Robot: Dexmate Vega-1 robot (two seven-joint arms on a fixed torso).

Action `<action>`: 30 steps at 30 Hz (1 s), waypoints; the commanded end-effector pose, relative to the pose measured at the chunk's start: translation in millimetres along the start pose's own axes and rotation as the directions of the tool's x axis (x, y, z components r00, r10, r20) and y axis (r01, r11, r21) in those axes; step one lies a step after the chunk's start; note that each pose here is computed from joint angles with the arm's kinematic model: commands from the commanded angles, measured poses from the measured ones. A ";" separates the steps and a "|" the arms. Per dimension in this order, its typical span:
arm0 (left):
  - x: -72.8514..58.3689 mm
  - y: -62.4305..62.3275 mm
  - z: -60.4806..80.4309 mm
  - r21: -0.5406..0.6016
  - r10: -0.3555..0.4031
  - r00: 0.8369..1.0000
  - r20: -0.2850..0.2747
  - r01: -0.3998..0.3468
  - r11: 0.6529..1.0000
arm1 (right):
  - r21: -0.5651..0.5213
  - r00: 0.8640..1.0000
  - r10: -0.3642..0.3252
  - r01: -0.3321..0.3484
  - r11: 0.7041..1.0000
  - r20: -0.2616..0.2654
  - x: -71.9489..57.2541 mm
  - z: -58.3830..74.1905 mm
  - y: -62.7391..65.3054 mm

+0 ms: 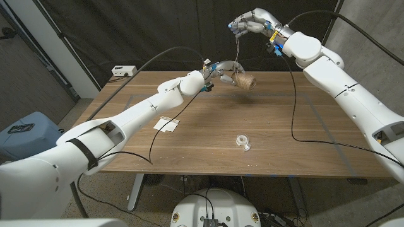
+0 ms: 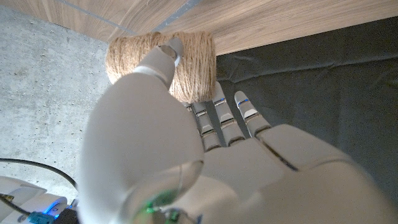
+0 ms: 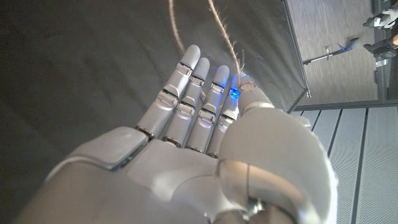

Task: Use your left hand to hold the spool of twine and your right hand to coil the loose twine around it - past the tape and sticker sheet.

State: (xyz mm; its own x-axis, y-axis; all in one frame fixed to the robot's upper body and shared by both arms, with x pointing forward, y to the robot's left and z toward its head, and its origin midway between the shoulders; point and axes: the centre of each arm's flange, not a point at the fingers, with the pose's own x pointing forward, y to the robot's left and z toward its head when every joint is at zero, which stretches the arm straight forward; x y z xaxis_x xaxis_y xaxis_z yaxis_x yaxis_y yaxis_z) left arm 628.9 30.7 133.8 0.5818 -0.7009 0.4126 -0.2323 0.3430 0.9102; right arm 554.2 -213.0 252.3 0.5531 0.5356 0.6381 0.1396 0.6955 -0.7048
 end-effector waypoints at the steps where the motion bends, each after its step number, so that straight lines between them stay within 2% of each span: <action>1: -8.9 1.9 -1.8 0.011 0.000 1.000 0.001 0.000 1.000 | -0.019 0.998 -0.038 0.037 0.999 -0.047 -1.4 -12.0 -12.0; 16: -18.2 0.7 -8.2 0.012 -0.017 1.000 -0.014 0.017 1.000 | -0.066 0.988 -0.120 0.114 0.991 -0.093 -7.6 -20.9 -40.9; 30: -25.6 0.5 -11.5 -0.003 -0.017 1.000 -0.021 0.017 1.000 | -0.067 0.981 -0.136 0.128 0.990 -0.138 -13.6 -35.8 -43.6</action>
State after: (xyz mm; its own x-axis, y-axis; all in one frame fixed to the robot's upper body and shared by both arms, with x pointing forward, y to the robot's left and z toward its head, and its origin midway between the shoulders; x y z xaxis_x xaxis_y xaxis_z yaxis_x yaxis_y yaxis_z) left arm 624.7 50.9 126.1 0.5993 -0.6949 0.3973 -0.2287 0.3270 0.9169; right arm 563.9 -256.2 266.6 0.6148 0.4007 0.6794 0.2482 0.7193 -0.6488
